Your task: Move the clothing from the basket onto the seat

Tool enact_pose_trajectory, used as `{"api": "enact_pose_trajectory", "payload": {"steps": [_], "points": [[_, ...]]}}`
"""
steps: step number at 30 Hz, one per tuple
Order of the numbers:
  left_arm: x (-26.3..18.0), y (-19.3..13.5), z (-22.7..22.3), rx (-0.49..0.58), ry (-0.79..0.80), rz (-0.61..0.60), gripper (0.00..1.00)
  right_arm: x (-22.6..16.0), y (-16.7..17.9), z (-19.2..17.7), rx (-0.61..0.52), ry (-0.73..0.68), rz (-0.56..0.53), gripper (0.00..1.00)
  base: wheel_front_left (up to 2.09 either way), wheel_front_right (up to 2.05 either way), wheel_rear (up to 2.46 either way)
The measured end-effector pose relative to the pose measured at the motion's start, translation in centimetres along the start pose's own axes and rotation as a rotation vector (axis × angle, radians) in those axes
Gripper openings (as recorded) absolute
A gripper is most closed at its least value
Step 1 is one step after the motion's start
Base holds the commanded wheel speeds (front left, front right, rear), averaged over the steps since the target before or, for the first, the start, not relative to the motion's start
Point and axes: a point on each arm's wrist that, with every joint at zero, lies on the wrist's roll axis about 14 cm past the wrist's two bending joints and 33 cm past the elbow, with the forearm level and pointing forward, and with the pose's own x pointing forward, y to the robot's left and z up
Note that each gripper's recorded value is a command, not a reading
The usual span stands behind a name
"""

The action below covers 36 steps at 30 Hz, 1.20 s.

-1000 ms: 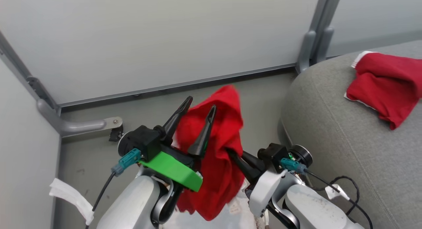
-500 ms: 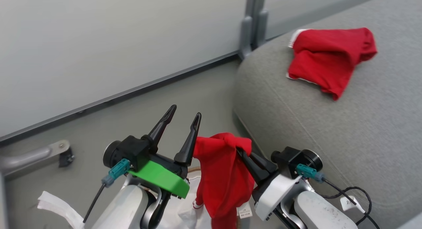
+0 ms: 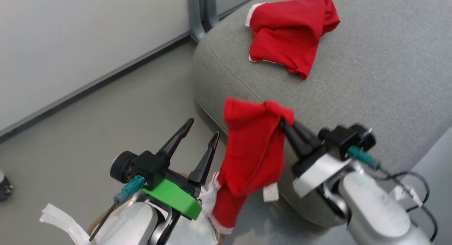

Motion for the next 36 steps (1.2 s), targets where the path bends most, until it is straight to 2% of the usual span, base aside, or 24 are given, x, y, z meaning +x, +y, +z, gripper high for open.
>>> {"api": "enact_pose_trajectory", "payload": {"steps": [7, 15, 19, 23, 26, 29, 31, 36], "points": [[0.1, 2.4, -3.3, -0.043, 0.065, -0.014, 1.0, 4.6, -5.6, 5.6, -0.262, -0.088, -0.007, 0.0, 0.0, 0.0, 0.0], [-0.1, 4.9, -6.5, -0.079, 0.112, -0.024, 1.0, 10.2, -11.7, 13.9, -0.645, -0.164, -0.033, 0.0, 0.0, 0.0, 0.0], [-0.5, 6.1, -8.1, -0.101, 0.132, -0.022, 1.0, 13.0, -14.7, 18.3, -0.796, -0.196, -0.1, 0.0, 0.0, 0.0, 0.0], [-0.7, 7.3, -9.0, -0.117, 0.136, -0.013, 1.0, 14.6, -17.8, 20.7, -0.87, -0.195, -0.196, 0.0, 0.0, 0.0, 0.0], [-1.2, 8.4, -9.9, -0.129, 0.146, 0.008, 1.0, 15.5, -19.9, 19.4, -0.875, -0.141, -0.252, 0.0, 0.0, 0.0, 0.0], [-1.6, 9.6, -10.5, -0.136, 0.151, 0.029, 1.0, 16.4, -21.6, 16.7, -0.831, -0.084, -0.294, 0.0, 0.0, 0.0, 0.0], [-1.9, 10.2, -10.9, -0.142, 0.154, 0.041, 1.0, 16.8, -22.2, 13.5, -0.794, -0.026, -0.3, 0.0, 0.0, 0.0, 0.0], [-3.0, 12.1, -12.2, -0.152, 0.173, 0.085, 1.0, 16.0, -23.7, 3.1, -0.657, 0.175, -0.328, 0.0, 0.0, 0.0, 0.0]]}}
